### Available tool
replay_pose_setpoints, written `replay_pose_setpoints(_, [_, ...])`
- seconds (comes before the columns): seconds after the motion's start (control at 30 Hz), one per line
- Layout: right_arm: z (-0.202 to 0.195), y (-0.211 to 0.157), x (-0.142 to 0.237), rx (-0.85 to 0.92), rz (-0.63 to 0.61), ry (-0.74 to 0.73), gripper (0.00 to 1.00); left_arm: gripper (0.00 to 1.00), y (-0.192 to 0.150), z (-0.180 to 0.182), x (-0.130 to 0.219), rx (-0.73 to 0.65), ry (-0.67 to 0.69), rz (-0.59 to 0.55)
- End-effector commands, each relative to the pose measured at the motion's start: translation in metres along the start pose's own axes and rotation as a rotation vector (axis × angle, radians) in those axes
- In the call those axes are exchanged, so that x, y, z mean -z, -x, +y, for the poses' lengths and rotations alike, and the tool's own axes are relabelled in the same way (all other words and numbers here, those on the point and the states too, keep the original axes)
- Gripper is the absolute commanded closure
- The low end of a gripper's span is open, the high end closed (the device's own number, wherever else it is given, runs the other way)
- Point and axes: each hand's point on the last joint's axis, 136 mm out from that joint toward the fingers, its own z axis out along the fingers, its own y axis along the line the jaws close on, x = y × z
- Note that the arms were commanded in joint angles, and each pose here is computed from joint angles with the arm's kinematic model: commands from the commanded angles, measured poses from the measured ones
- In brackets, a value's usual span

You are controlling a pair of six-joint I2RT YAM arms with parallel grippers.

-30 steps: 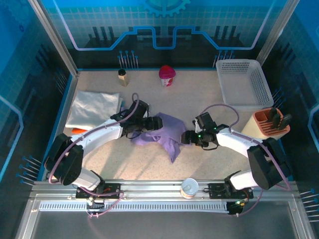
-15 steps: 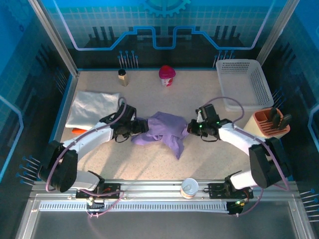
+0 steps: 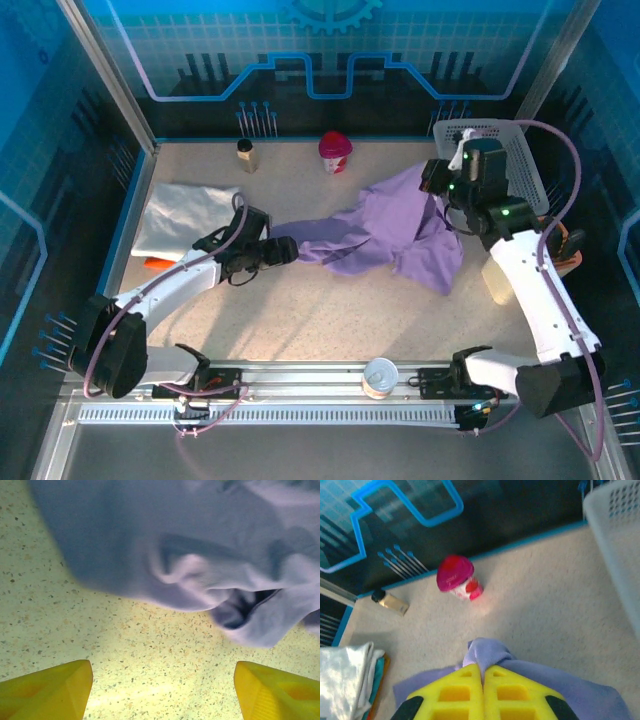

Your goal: Fold and stack the t-shirts

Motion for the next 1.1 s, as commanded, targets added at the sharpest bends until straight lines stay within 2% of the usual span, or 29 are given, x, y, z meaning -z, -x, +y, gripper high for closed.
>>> replay_pose_setpoints(0.0, [0.011, 0.028, 0.02, 0.043, -0.065, -0.019, 1.0, 0.24, 0.004, -0.011, 0.002, 0.021, -0.046, -0.008])
replay_pose_setpoints(0.1, [0.046, 0.038, 0.033, 0.093, -0.106, 0.041, 1.0, 0.24, 0.006, -0.012, 0.003, 0.021, -0.052, -0.015])
replay_pose_setpoints(0.2, [0.092, 0.02, 0.038, 0.137, -0.061, 0.154, 1.0, 0.23, 0.007, -0.013, 0.005, 0.034, -0.079, -0.011])
replay_pose_setpoints(0.33, [0.142, -0.037, 0.022, 0.171, 0.088, 0.25, 1.0, 0.22, 0.021, -0.004, 0.02, 0.142, -0.181, -0.013])
replay_pose_setpoints(0.47, [0.181, -0.114, -0.009, 0.215, 0.229, 0.279, 0.99, 0.22, 0.033, 0.019, 0.045, 0.134, -0.094, -0.083])
replay_pose_setpoints(0.63, [0.214, -0.197, -0.059, 0.237, 0.421, 0.294, 0.95, 0.21, 0.021, 0.047, 0.057, 0.15, 0.031, -0.101])
replay_pose_setpoints(0.67, [0.22, -0.206, -0.068, 0.266, 0.459, 0.304, 0.88, 0.22, 0.016, 0.053, 0.058, 0.16, 0.052, -0.103])
replay_pose_setpoints(0.7, [0.221, -0.211, -0.074, 0.3, 0.493, 0.293, 0.76, 0.22, 0.012, 0.057, 0.059, 0.165, 0.063, -0.106])
replay_pose_setpoints(0.73, [0.221, -0.211, -0.079, 0.334, 0.523, 0.285, 0.58, 0.21, 0.007, 0.06, 0.06, 0.177, 0.065, -0.108])
replay_pose_setpoints(0.8, [0.22, -0.207, -0.085, 0.381, 0.566, 0.285, 0.4, 0.22, -0.003, 0.061, 0.059, 0.208, 0.037, -0.103])
replay_pose_setpoints(0.83, [0.217, -0.202, -0.087, 0.4, 0.55, 0.275, 0.33, 0.22, -0.007, 0.06, 0.057, 0.222, 0.019, -0.094])
replay_pose_setpoints(0.9, [0.207, -0.191, -0.087, 0.438, 0.497, 0.245, 0.09, 0.24, -0.018, 0.056, 0.051, 0.255, -0.019, -0.062])
replay_pose_setpoints(0.93, [0.2, -0.187, -0.087, 0.448, 0.473, 0.225, 0.02, 0.24, -0.022, 0.055, 0.048, 0.26, -0.025, -0.05])
replay_pose_setpoints(1.07, [0.161, -0.182, -0.086, 0.411, 0.451, 0.167, 0.0, 0.24, -0.043, 0.043, 0.034, 0.233, -0.028, -0.004])
